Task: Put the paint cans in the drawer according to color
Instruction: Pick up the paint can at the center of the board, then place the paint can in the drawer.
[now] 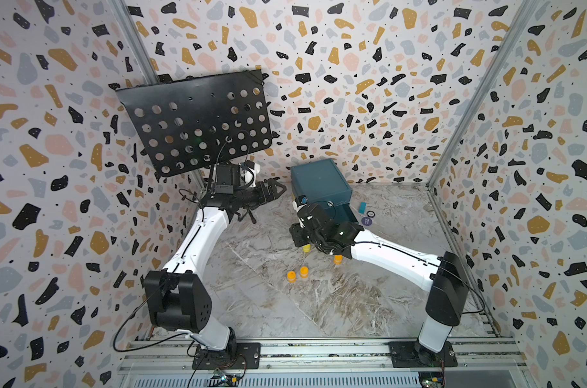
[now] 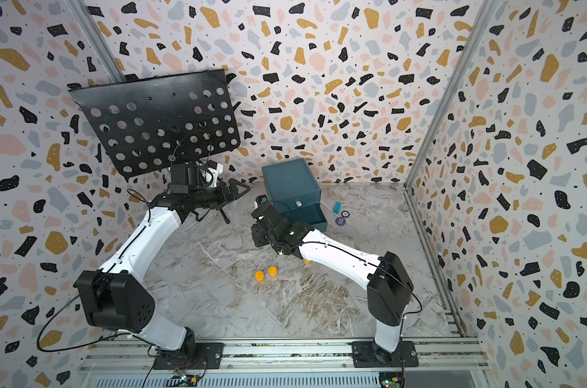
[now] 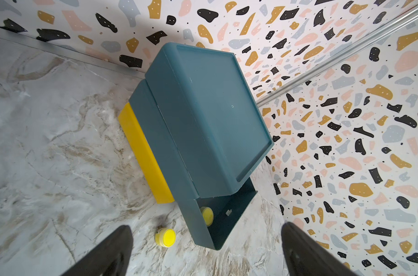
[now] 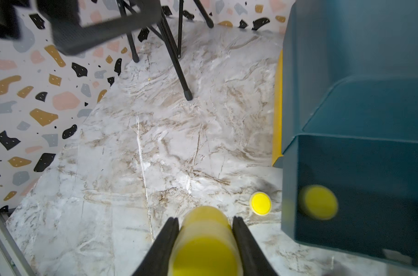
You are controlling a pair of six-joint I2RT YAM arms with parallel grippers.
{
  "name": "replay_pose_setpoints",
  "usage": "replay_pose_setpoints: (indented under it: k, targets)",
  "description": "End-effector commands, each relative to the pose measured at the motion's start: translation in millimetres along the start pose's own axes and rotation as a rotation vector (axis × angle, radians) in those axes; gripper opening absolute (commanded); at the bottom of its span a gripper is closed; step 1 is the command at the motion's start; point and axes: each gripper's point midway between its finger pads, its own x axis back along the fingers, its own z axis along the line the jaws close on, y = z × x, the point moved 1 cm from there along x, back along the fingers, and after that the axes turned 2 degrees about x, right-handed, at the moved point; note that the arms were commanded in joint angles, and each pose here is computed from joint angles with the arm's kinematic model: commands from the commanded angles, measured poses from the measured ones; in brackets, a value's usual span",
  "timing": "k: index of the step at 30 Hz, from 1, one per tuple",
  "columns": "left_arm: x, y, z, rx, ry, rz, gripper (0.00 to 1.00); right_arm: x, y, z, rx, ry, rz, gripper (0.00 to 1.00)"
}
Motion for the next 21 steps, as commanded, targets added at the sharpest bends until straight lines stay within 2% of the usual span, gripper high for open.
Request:
replay_pose_setpoints:
  k: [1,8,13,21]
  targets:
    - [-7.0,3.6,-4.8,0.009,-0.066,-0.005,1.0,27.2,6.5,-20.8,0.032,-0.072,-0.013,0.26]
    - [-15.2,-2.0,-15.8,-0.005,-0.071,0.012,1.0,52.7,7.1,-65.2,-0.036,-0.12,-0.012,0.27]
    - [-34.9,-9.4,-23.4,-0.075,0.007,0.081,1.0,62.1,7.9,-97.8,-0.096,-0.139,0.005,0.27]
    - [-52.4,7.3,-23.3,-0.039,0.036,0.074,1.0,44.1,10.6,-118.5,-0.119,-0.139,0.048,0.28]
